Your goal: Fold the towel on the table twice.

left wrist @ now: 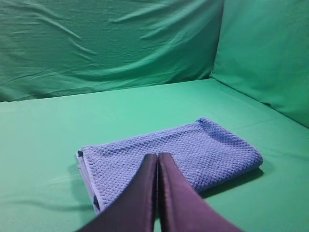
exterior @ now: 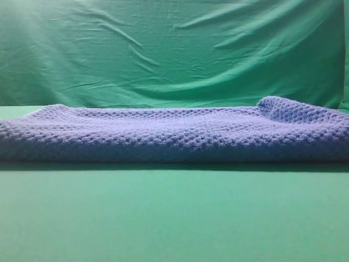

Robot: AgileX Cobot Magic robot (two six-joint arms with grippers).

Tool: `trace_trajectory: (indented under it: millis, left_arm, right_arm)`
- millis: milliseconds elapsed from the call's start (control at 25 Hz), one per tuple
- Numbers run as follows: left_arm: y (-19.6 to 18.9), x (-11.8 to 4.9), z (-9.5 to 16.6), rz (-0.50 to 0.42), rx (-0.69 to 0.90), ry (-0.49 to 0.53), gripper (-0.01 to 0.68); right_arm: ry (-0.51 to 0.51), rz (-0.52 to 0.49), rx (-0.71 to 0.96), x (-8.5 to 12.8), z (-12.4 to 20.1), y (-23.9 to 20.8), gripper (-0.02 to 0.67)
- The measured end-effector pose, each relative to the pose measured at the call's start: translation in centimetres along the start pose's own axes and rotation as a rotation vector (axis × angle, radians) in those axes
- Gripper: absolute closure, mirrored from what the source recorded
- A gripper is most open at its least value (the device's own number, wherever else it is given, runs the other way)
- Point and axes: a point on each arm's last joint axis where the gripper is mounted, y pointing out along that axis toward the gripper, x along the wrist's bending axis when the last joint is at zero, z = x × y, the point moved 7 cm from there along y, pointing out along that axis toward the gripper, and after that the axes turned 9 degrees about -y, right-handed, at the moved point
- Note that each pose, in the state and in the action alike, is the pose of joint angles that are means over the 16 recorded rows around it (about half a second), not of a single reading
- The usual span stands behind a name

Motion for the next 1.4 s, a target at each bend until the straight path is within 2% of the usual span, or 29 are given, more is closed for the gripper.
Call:
trace_trajectory:
  millis: [440, 680, 1040, 1400]
  left_arm:
    - [0.8, 1.7, 2.0, -0.056, -0.019, -0.004, 0.673]
    - [2.6, 3.3, 3.0, -0.094, -0.064, 0.000, 0.673]
    - [5.4, 6.0, 6.5, -0.156, -0.090, 0.014, 0.673]
    - [6.4, 7.1, 8.7, -0.185, -0.063, 0.033, 0.673]
  right_arm:
    - [0.037, -0.018, -0.110, 1.1, 1.1, -2.0, 0.631]
    - [0.018, 0.043, -0.127, 0.1, 2.5, -0.2, 0.613]
    - [-0.049, 0.149, -0.163, -1.2, 6.3, 3.4, 0.601]
    - [-0.061, 0.170, -0.165, -1.3, 8.9, 4.9, 0.601]
